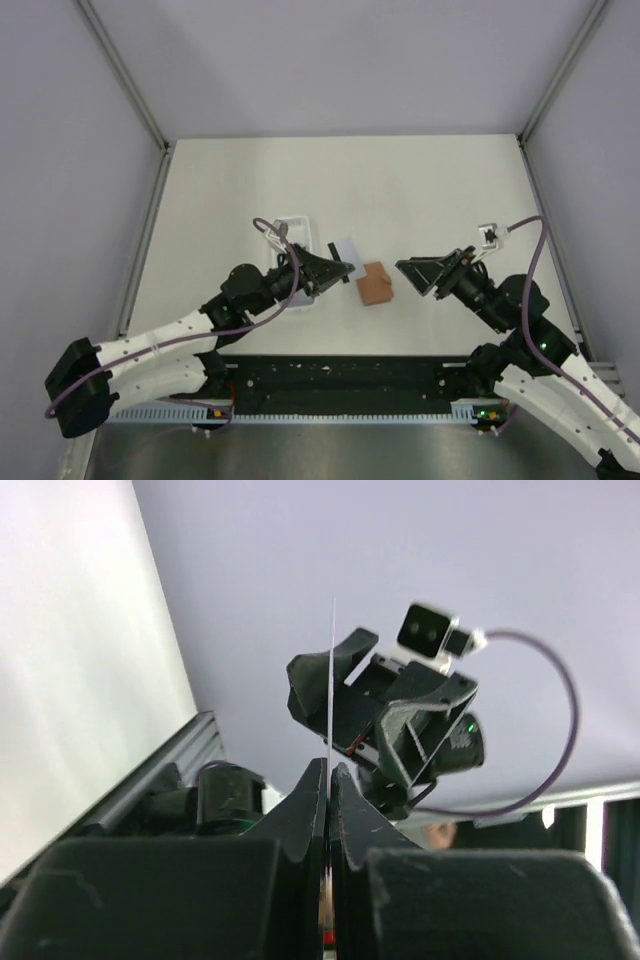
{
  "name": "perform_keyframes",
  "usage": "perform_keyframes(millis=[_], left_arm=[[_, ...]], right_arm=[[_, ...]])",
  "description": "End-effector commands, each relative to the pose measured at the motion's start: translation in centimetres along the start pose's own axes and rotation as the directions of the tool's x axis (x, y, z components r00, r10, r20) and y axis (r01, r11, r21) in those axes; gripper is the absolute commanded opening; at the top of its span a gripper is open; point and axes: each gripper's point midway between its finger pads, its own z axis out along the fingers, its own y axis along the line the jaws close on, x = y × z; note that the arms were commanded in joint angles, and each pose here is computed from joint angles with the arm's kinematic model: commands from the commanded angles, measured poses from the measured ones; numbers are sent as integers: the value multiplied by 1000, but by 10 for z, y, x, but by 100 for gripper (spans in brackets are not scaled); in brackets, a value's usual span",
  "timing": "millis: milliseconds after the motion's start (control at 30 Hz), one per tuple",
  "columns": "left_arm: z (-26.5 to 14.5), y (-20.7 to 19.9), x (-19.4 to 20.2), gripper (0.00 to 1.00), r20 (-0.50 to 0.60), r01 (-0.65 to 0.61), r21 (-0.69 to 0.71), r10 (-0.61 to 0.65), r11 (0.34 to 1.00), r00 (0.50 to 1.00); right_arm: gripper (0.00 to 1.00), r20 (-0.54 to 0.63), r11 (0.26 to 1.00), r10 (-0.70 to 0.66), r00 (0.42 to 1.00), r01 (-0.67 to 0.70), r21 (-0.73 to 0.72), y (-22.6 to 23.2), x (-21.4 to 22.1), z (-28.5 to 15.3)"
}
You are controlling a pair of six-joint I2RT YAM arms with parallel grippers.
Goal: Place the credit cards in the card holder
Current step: Pick up the credit card from the storage box.
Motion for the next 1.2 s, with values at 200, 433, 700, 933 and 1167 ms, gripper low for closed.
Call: perform_keyframes(millis=[200,433,700,933,1167], left_arm=[[-15,-15,-12,0,65,518,-108,-514,848,855],[-15,-29,-9,0,26,635,-95,-635,767,772],[-18,-32,-16,0,41,649,-44,-647,760,761],[-15,-33,-14,0,24,639,-42,-639,768,769],[-11,-47,-17,0,14,464,6,-464,886,886]], right_arm=[[66,65,997,-12,998,7,74,-6,-19,-8],[66,51,997,16,999,-20,80,-10,-12,-8],[66,48,996,23,999,-27,80,-12,-10,-8],[66,48,997,22,999,-26,76,-11,-10,-8],[66,47,996,17,999,-21,82,-13,-9,-8]])
